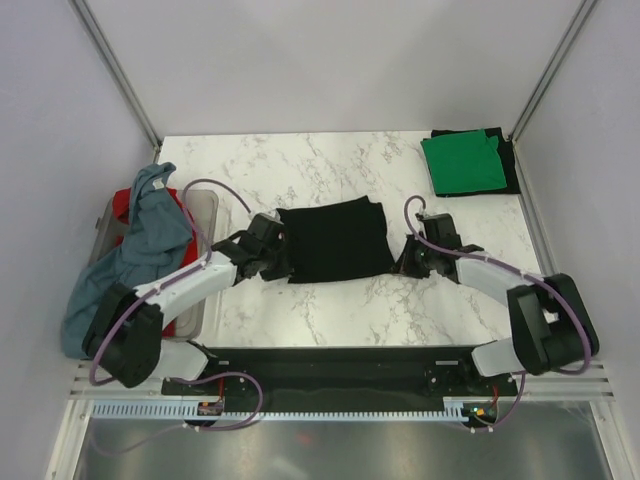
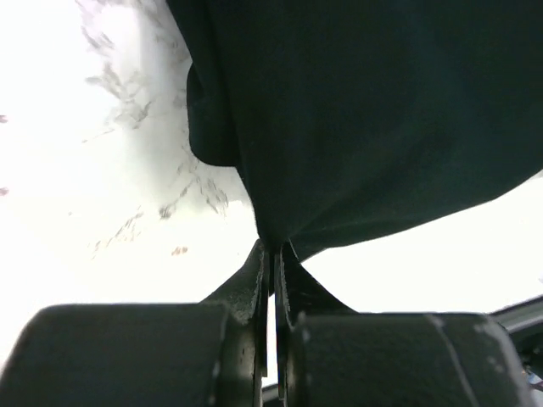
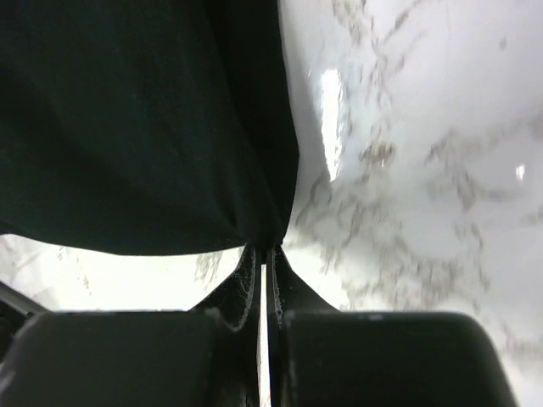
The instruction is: Fold and stack the t-shirts
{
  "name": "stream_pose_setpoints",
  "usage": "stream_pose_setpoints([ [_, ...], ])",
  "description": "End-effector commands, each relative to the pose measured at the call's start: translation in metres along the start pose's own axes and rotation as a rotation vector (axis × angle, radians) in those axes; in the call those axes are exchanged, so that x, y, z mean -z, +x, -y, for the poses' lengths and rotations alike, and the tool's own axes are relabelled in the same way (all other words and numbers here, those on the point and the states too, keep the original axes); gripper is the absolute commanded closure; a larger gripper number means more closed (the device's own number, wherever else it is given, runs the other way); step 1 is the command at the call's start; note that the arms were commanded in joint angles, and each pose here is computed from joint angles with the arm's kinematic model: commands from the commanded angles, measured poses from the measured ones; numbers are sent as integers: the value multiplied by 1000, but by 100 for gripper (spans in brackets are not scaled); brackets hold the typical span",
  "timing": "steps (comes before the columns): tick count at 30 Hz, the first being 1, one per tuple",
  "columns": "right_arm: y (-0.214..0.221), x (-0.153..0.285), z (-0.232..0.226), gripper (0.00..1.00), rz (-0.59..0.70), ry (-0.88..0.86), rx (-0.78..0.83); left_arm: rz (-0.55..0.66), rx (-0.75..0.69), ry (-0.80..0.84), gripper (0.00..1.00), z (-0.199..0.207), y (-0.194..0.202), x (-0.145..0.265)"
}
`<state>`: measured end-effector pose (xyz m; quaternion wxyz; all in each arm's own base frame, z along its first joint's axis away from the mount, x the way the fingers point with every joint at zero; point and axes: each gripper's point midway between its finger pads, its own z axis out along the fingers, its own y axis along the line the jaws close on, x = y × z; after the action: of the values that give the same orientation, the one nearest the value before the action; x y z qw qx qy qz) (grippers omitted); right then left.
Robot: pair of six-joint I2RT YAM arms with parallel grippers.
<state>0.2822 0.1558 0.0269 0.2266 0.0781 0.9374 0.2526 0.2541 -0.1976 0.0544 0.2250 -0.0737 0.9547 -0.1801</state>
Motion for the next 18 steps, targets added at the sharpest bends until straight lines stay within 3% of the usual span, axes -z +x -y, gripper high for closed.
stream_pose_setpoints([
  [1,7,29,1,100,28,30,-24,90,-53,-93,98,-18,-18,40],
  [7,49,55,-12,100,18,-45,-76,14,-18,-56,97,-30,20,56],
  [8,51,59,-17,95,29,-60,-73,0,-7,-54,93,-32,25,57],
  [10,64,63,-20,58,7,-55,-69,-17,-1,-50,80,-38,36,59],
  [11,68,67,-19,41,2,-45,-68,-49,2,-39,55,-39,44,62],
  [12,66,69,-18,15,13,-30,-62,-51,4,-27,45,-37,47,66],
  [14,57,80,-22,2,43,-24,-50,-68,7,25,29,-27,50,73],
  [18,28,88,-33,2,107,-2,-8,-37,-23,66,22,-16,40,106],
])
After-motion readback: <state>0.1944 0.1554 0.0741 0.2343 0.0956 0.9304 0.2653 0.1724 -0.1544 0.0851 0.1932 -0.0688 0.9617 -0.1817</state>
